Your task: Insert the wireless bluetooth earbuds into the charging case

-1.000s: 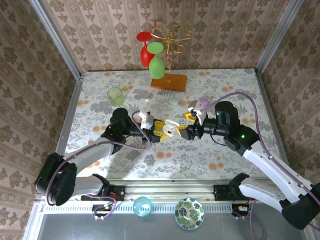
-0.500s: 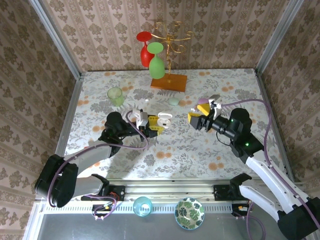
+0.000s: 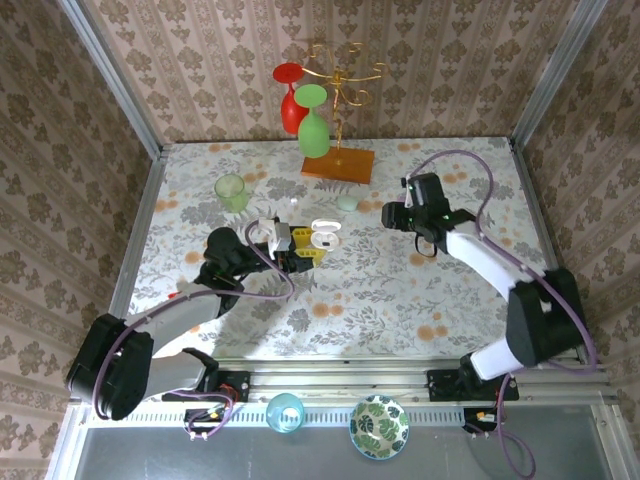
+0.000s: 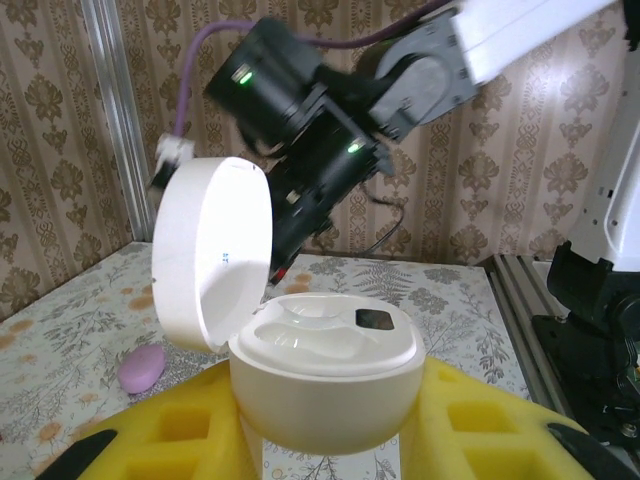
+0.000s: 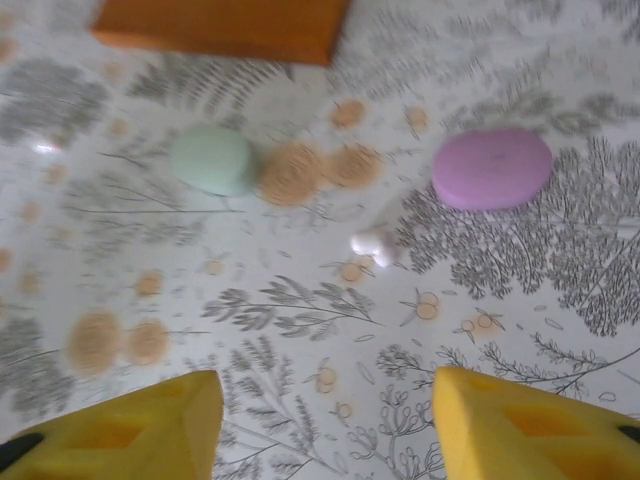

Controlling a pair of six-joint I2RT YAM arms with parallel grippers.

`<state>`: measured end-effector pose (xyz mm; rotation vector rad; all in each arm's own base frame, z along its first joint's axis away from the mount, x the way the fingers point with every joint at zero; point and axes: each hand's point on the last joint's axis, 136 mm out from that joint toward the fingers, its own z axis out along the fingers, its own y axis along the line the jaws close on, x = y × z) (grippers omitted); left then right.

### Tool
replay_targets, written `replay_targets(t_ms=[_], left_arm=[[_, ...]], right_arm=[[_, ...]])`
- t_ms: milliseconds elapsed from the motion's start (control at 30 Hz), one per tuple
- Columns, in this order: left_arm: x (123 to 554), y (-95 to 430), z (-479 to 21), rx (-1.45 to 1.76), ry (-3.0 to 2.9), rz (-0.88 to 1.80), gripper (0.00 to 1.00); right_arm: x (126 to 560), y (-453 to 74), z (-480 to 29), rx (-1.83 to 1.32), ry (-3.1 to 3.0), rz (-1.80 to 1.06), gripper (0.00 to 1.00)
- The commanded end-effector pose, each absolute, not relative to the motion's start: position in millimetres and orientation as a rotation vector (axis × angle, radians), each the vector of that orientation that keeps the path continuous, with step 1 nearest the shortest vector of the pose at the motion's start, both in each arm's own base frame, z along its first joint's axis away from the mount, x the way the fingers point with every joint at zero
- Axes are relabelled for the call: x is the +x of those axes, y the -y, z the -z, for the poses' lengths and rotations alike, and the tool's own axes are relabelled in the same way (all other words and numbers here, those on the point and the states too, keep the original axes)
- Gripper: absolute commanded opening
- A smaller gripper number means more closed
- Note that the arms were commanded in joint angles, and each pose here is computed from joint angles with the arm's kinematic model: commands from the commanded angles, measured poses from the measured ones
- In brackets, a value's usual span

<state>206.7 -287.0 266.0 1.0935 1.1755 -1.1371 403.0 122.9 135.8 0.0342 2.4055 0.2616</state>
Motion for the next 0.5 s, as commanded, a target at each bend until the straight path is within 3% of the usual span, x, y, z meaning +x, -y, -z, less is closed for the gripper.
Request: replay_targets(t_ms=[0,200,467], left_arm=[[207.0,283.5,-272.4,1.079,-1.151,1.128,0.27],[206.6,283.6,-270.6,1.081,-1.155,1.132,0.27],[205.7,282.7,-268.6,1.083,-1.153,1.130,0.27]], right_arm=[[411.8,-110.8,-112.7,0.094,-2.511,-0.143,0.53],[443.9,-124.5,-78.1,0.087,-2.593,-0.138,0.46],[477.8,-129.7,-52.2,0.033,-2.644,-0.160,0.46]])
